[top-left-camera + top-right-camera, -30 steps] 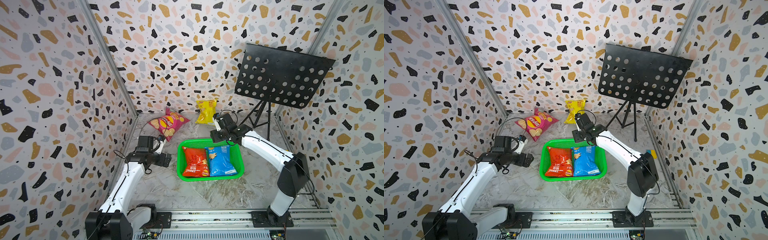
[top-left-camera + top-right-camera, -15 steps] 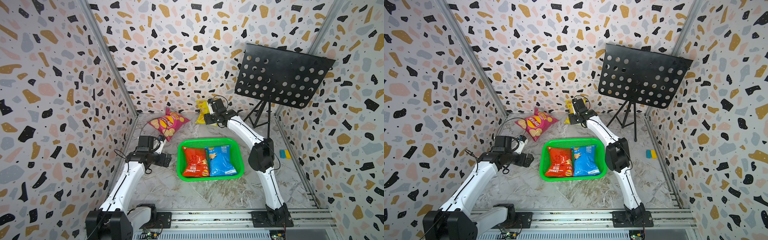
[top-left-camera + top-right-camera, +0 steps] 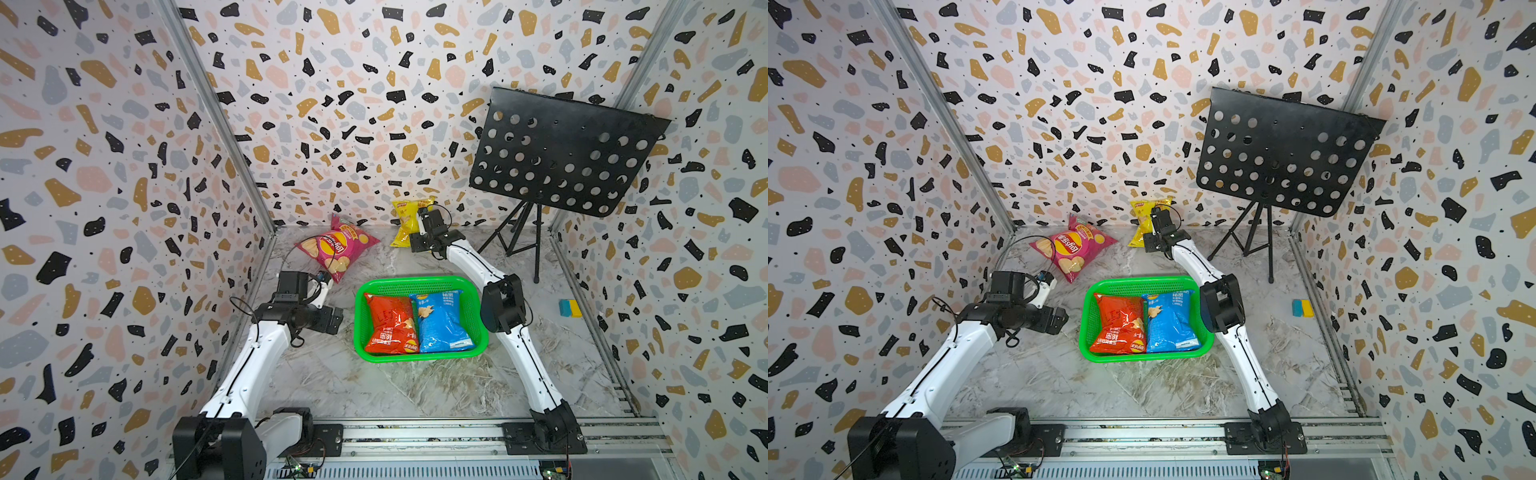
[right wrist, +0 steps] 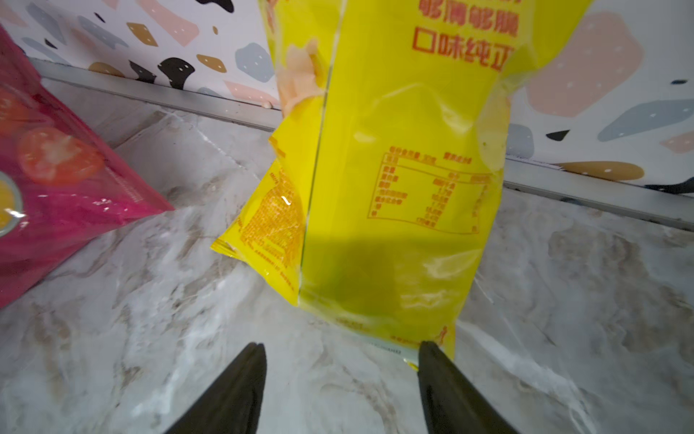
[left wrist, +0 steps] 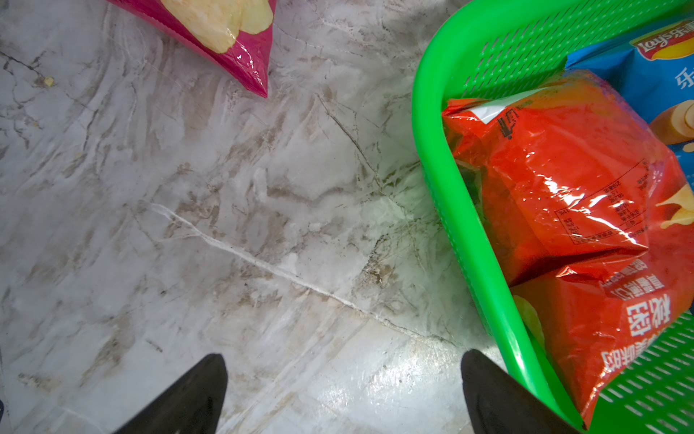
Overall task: Put the potato chips into the basket
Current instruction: Pick up the potato chip from the center of the board.
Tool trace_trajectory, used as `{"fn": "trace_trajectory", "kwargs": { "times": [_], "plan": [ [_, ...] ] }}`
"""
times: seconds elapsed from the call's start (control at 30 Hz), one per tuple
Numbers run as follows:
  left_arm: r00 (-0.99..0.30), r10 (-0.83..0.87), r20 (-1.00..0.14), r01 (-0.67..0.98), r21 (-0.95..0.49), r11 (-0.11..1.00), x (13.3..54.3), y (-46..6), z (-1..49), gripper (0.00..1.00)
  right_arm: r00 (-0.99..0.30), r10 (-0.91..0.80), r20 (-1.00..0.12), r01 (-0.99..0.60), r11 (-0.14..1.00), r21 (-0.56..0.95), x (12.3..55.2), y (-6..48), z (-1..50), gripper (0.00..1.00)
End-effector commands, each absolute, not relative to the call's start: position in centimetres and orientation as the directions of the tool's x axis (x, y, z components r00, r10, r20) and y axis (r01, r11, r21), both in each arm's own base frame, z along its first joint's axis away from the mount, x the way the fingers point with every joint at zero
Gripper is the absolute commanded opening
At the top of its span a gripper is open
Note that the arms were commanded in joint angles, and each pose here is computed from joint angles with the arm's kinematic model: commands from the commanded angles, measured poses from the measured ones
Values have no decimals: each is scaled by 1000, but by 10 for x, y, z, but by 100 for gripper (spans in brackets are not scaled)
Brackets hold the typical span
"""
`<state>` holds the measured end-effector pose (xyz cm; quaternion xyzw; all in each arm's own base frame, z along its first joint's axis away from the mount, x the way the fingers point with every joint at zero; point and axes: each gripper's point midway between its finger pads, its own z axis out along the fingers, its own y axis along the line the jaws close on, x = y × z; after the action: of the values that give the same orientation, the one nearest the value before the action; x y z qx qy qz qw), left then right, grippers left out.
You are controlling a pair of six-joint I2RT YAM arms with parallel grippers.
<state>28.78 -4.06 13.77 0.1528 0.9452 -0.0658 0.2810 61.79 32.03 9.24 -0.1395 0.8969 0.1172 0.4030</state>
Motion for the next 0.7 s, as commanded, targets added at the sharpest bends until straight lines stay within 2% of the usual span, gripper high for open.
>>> {"fn": "trace_trajectory", "kwargs": {
  "times": [0.0, 0.2, 0.37, 0.57, 0.6, 0.67],
  "plan": [
    [-791, 247, -560, 321, -36, 947, 290, -39, 138, 100, -581, -103, -807, -361, 922, 142, 632, 329, 117, 70],
    [-793, 246, -558, 320, -37, 947, 290, -39, 137, 100, -592, -81, -802, -364, 914, 177, 633, 336, 103, 71],
    [-793, 247, -556, 320, -36, 947, 290, -39, 137, 100, -594, -75, -801, -349, 921, 173, 637, 333, 95, 62],
    [-793, 247, -557, 318, -33, 948, 291, -39, 137, 100, -580, -59, -813, -336, 926, 172, 641, 330, 100, 30],
    [-795, 247, -554, 318, -34, 948, 291, -39, 136, 100, -573, -55, -818, -336, 926, 173, 643, 329, 103, 20],
    [-794, 247, -556, 319, -35, 947, 291, -39, 137, 100, -569, -54, -820, -333, 927, 171, 643, 327, 107, 8]
  ]
}}
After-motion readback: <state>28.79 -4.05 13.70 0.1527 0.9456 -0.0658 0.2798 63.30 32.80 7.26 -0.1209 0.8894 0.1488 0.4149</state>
